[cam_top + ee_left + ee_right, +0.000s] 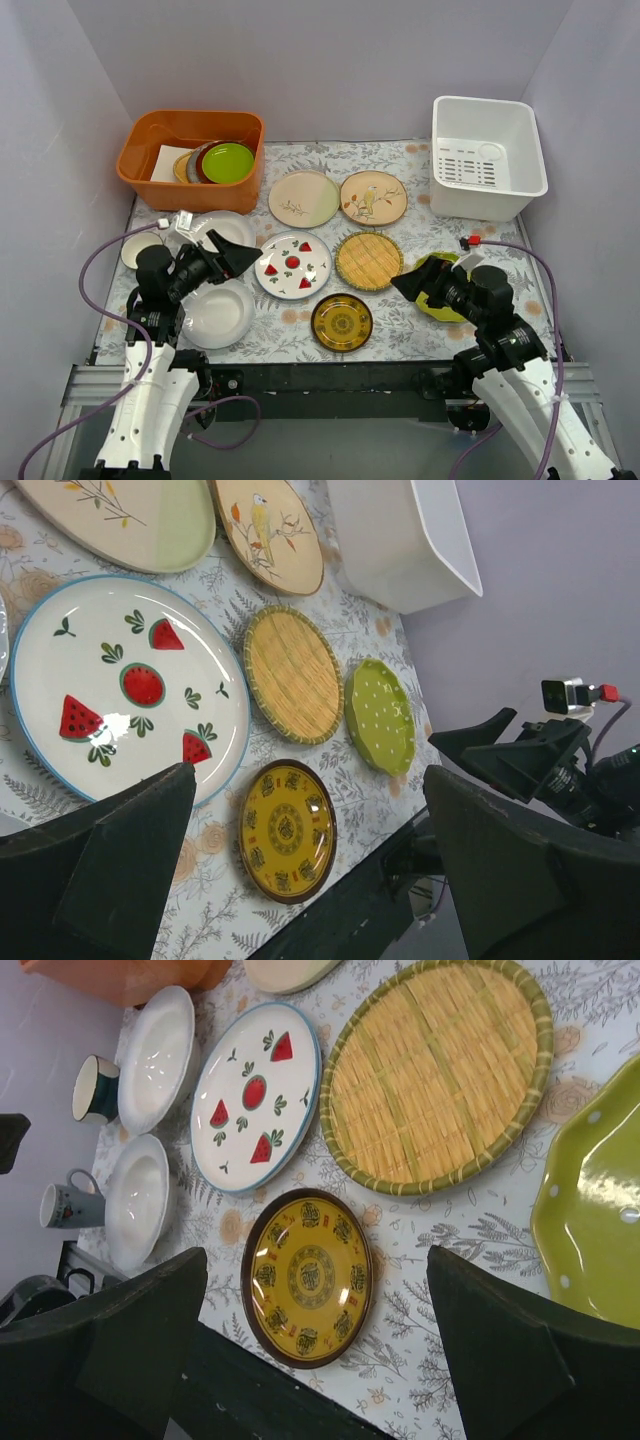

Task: Place the plates into the plastic bin on the countertop
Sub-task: Pick up the plate at the center of the board.

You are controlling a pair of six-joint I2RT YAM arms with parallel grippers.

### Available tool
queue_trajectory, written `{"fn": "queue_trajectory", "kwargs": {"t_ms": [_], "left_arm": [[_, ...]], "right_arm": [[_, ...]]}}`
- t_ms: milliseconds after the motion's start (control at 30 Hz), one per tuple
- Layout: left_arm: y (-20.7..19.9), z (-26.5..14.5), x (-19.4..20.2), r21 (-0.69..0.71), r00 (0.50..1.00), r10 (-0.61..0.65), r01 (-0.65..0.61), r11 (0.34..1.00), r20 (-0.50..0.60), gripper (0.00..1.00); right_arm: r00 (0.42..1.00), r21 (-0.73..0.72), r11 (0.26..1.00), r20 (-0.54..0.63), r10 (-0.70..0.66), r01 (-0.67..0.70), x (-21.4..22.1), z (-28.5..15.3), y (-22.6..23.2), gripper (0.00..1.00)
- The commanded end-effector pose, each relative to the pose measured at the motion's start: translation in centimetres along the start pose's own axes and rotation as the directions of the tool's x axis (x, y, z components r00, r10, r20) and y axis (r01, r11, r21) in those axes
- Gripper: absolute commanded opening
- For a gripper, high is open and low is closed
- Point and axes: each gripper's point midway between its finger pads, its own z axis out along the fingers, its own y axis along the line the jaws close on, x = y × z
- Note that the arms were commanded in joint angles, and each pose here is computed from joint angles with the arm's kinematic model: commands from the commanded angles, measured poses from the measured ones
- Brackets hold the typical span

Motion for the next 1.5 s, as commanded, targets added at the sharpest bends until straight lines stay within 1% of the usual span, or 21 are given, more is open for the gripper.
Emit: {"fn": "queue_trajectory", "kwargs": {"t_ms": [0,33,67,100,133,167,200,333,367,400,433,533,600,733,833,867,1000,1233,1333,1400,1467], "left_arm": [[-1.4,0.2,0.2,0.053,0.998,0.004,0.000,0.999,-0.068,0.98],[-1.8,0.1,0.1,0.070,0.997,0.008,-0.003,0.998,-0.081,0.98],[-2.0,0.3,-0.1,0.077,0.997,0.001,0.005,0.997,-0.080,0.98],[-2.5,0.4,-0.5,0.079,0.996,-0.044,0.050,0.996,-0.073,0.98],[-2.5,0.6,-0.8,0.073,0.995,-0.062,0.068,0.995,-0.075,0.98],[-3.1,0.7,-0.9,0.096,0.995,-0.059,0.067,0.993,-0.082,0.98],[-3.3,0.7,-0.9,0.094,0.991,-0.100,0.108,0.990,-0.087,0.98],[-2.8,1.1,-0.9,0.061,0.983,-0.149,0.156,0.986,-0.108,0.98],[-2.7,1.2,-0.5,0.056,0.979,-0.155,0.163,0.985,-0.132,0.98],[-2.9,1.2,-0.4,0.073,0.979,-0.139,0.151,0.986,-0.147,0.98],[-3.0,1.3,-0.3,0.088,0.981,-0.113,0.128,0.988,-0.156,0.98],[-3.2,1.6,0.2,0.126,0.972,-0.128,0.154,0.980,-0.198,0.98],[-3.1,1.8,0.7,0.154,0.965,-0.130,0.168,0.974,-0.228,0.98],[-2.8,1.9,1.5,0.159,0.953,-0.142,0.189,0.969,-0.267,0.98],[-2.5,1.7,1.5,0.127,0.953,-0.147,0.185,0.974,-0.265,0.98],[-2.5,1.5,1.8,0.109,0.947,-0.158,0.195,0.975,-0.281,0.98],[-2.8,0.9,1.8,0.100,0.952,-0.137,0.170,0.980,-0.273,0.98],[-2.5,0.8,1.9,0.027,0.950,-0.123,0.137,0.990,-0.288,0.98],[-2.3,0.9,2.1,-0.030,0.941,-0.128,0.125,0.992,-0.313,0.98],[-2.2,1.1,1.8,-0.061,0.944,-0.122,0.108,0.992,-0.307,0.98],[-2.1,1.1,2.4,-0.090,0.934,-0.138,0.115,0.989,-0.331,0.98]], "right_arm": [[0.997,-0.052,0.997,-0.045,0.057,-0.060,1.8,0.2,0.2,0.98],[0.997,-0.063,0.997,-0.062,0.044,-0.048,2.0,0.2,0.5,0.98],[0.993,-0.039,0.998,-0.103,0.049,-0.053,2.5,0.5,0.1,0.98],[0.992,-0.039,0.998,-0.116,0.043,-0.047,2.4,0.6,0.3,0.98],[0.991,-0.054,0.998,-0.127,0.032,-0.039,2.0,0.5,1.0,0.98],[0.988,-0.035,0.998,-0.152,0.038,-0.044,2.2,0.9,0.8,0.98],[0.987,-0.034,0.999,-0.154,0.036,-0.041,2.0,1.0,1.0,0.98],[0.989,-0.062,0.997,-0.147,0.032,-0.041,1.4,1.4,2.0,0.97],[0.988,-0.067,0.997,-0.150,0.036,-0.046,1.6,1.5,2.0,0.91],[0.987,-0.078,0.996,-0.155,0.034,-0.046,1.8,1.5,2.1,0.91],[0.984,-0.086,0.995,-0.173,0.035,-0.050,2.1,1.4,2.2,0.91],[0.977,-0.042,0.998,-0.209,0.036,-0.046,2.9,1.1,1.3,0.91],[0.979,-0.032,0.999,-0.204,0.026,-0.033,2.9,0.8,1.1,0.92],[0.979,-0.045,0.998,-0.203,0.028,-0.038,3.0,0.5,1.3,0.92],[0.972,-0.059,0.997,-0.234,0.033,-0.048,3.8,0.5,1.3,0.92],[0.969,-0.060,0.997,-0.245,0.033,-0.049,4.0,0.6,1.3,0.92],[0.960,-0.048,0.997,-0.278,0.039,-0.054,4.9,0.5,0.8,0.92],[0.963,-0.039,0.997,-0.263,0.050,-0.062,5.1,0.3,0.4,0.92],[0.962,-0.038,0.997,-0.268,0.057,-0.070,5.3,0.4,0.3,0.92],[0.960,-0.040,0.996,-0.272,0.064,-0.078,5.4,0.5,0.4,0.92],[0.961,-0.046,0.995,-0.268,0.070,-0.085,5.3,0.6,0.5,0.91]]}}
